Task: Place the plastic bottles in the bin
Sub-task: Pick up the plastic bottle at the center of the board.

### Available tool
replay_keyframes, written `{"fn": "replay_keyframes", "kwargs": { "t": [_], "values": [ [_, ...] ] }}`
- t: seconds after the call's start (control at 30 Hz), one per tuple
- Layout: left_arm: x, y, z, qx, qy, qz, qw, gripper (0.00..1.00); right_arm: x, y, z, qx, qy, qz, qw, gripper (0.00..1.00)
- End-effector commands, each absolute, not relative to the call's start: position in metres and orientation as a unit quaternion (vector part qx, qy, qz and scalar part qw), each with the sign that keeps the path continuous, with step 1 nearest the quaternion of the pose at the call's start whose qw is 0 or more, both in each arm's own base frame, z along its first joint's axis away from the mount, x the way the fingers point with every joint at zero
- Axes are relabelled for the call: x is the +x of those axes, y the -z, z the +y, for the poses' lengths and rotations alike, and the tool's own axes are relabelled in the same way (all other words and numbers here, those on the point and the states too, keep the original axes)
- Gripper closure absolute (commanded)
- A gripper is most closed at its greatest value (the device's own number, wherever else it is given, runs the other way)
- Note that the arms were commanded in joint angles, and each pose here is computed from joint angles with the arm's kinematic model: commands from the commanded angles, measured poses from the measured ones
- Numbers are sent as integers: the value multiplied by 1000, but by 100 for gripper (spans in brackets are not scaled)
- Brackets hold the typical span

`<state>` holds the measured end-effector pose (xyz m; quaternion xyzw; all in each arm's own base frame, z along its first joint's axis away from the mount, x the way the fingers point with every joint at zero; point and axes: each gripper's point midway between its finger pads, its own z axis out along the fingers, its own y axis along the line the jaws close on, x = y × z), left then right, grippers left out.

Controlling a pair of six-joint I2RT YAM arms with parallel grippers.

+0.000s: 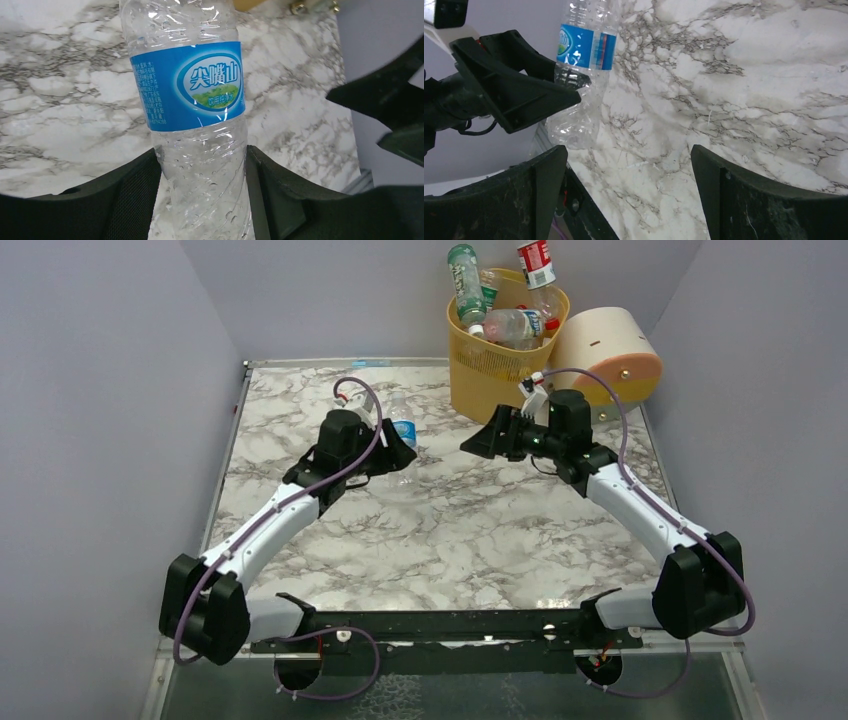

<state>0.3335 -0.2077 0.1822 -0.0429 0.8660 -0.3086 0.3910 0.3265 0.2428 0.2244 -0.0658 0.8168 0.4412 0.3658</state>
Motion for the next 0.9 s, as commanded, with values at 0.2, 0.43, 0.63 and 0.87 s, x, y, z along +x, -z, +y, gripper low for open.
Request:
{"fn": "replay_keyframes", "kwargs": {
  "t": [0.2,0.43,0.63,0.87],
  "values": [
    [275,-242,-236,80,391,800,448,37,312,-272,268,-88,-510,782,347,1],
    [256,-254,-252,131,399,783,459,36,310,-292,288,-100,-509,779,353,1],
    [245,-261,-266,158,405,774,460,36,304,-293,313,-118,-510,782,339,1],
    [238,-272,-276,170,410,766,465,36,300,-282,327,-130,-495,796,323,1]
  ]
}}
